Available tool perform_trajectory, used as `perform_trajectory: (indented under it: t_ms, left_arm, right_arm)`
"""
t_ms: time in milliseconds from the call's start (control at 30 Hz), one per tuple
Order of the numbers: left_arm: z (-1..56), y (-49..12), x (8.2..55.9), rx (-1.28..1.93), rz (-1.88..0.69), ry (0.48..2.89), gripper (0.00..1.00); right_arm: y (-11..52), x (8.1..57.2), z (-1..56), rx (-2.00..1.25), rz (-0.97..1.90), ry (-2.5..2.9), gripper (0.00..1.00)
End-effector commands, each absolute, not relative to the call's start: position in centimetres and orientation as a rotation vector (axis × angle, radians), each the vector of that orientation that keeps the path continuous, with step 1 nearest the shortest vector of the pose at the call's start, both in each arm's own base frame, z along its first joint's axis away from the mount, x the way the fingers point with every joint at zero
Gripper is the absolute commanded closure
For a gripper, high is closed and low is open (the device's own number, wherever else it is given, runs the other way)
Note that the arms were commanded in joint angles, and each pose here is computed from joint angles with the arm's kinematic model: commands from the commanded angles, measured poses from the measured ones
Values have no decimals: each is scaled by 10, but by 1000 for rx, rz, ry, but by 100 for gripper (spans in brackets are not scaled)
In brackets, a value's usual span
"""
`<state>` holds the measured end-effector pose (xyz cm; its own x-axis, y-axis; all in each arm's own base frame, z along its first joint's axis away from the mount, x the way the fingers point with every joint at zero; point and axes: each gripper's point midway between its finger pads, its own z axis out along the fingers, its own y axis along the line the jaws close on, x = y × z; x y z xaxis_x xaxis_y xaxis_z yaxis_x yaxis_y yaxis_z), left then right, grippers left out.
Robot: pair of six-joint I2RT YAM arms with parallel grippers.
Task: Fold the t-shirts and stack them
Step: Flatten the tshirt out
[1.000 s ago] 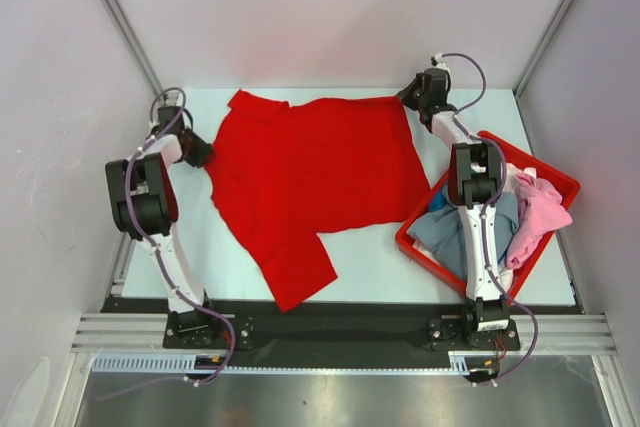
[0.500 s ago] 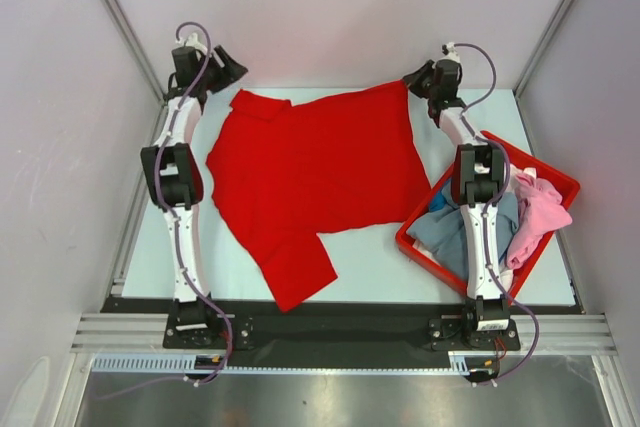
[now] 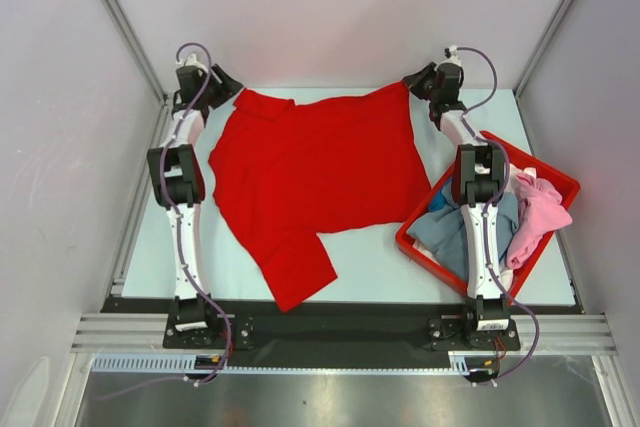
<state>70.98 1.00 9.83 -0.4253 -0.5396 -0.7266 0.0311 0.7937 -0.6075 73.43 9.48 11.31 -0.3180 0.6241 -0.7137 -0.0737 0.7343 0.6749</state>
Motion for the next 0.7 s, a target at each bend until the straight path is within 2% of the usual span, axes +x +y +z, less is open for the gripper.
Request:
perform_trajectory:
  t_ms: [0,200,500,533,667]
  left_arm:
    - [106,-9,722,-467,-584,1889,33]
    - [80,3,715,-634,-502,1899,37]
    - [71,10,708,-765,-517,1889,28]
    - [88,12,707,-794,-540,1840,28]
    - [81,17,701,-892,-524,1825,36]
  right_arm:
    - [96,736,134,412,772,1703,100]
    - [99,736,134,420,789,1695,100]
    - [95,734,134,432,789,1700,100]
    - [95,734,134,433,788,1699,100]
    - [98,733,134,434,793,1703,100]
